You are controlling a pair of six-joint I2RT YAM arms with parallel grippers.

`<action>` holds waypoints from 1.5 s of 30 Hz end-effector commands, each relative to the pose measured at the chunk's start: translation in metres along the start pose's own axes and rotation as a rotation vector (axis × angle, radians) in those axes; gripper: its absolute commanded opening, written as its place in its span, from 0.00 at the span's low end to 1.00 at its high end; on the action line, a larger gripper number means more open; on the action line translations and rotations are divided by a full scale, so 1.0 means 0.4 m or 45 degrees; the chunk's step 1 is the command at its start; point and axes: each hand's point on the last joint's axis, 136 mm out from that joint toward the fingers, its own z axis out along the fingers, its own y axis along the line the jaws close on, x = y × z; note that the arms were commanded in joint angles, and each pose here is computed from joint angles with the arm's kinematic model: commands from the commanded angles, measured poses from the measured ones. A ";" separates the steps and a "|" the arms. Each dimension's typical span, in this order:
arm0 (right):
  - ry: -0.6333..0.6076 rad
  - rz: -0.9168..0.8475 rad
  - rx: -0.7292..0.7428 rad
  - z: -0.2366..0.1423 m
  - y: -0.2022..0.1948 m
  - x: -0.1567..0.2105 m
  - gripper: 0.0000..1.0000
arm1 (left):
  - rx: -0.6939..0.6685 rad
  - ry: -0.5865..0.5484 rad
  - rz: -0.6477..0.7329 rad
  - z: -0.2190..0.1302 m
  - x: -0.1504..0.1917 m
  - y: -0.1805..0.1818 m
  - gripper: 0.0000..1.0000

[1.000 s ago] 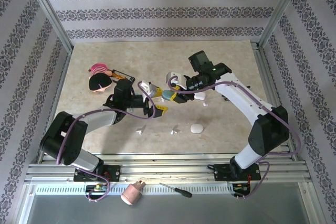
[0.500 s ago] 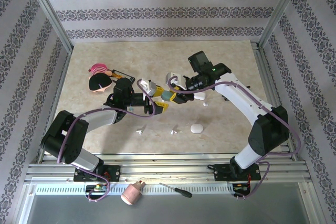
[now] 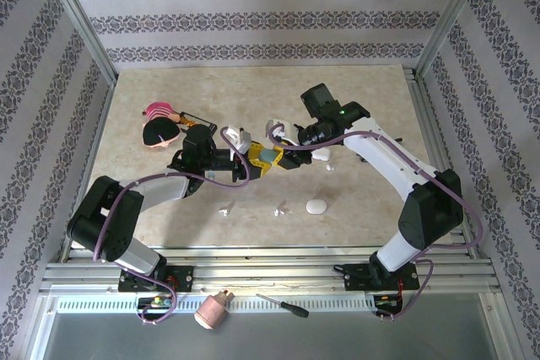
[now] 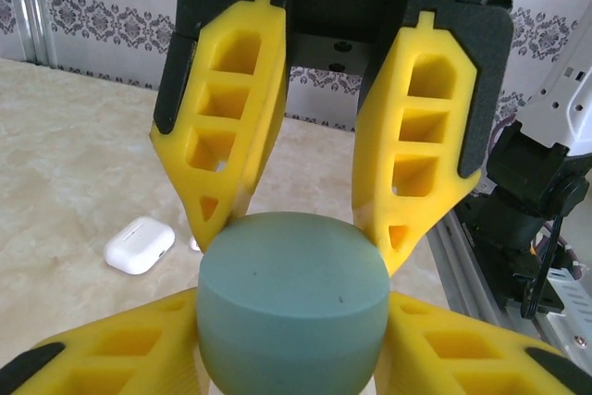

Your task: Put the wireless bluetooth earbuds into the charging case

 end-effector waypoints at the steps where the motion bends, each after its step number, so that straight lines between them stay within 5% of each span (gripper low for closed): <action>1: -0.055 -0.022 -0.046 0.007 0.014 -0.020 0.30 | 0.074 -0.042 0.062 0.014 -0.036 -0.025 0.47; 4: -0.070 -0.024 -0.044 0.003 0.017 -0.023 0.30 | 0.062 -0.045 0.066 0.013 -0.032 -0.022 0.59; 12: -0.075 -0.012 -0.036 0.002 0.013 -0.017 0.29 | 0.073 -0.041 0.055 0.017 -0.028 -0.020 0.52; 21: -0.085 -0.013 -0.024 -0.004 0.010 -0.020 0.29 | 0.067 -0.037 0.062 0.016 -0.022 -0.019 0.60; 26: -0.081 -0.009 -0.031 -0.002 0.010 -0.020 0.29 | 0.087 -0.037 0.063 0.017 -0.028 -0.023 0.46; 32: -0.077 -0.007 -0.017 -0.007 0.005 -0.018 0.29 | 0.095 -0.036 0.073 0.017 -0.025 -0.026 0.46; 34: -0.077 -0.007 -0.012 -0.008 0.003 -0.018 0.30 | 0.098 -0.041 0.078 0.016 -0.029 -0.027 0.38; 38: -0.088 -0.019 0.011 -0.010 -0.003 -0.024 0.44 | 0.119 -0.065 0.088 0.014 -0.042 -0.036 0.26; 45: -0.080 -0.011 0.062 -0.009 -0.024 -0.016 0.59 | 0.141 -0.083 0.086 0.013 -0.048 -0.045 0.25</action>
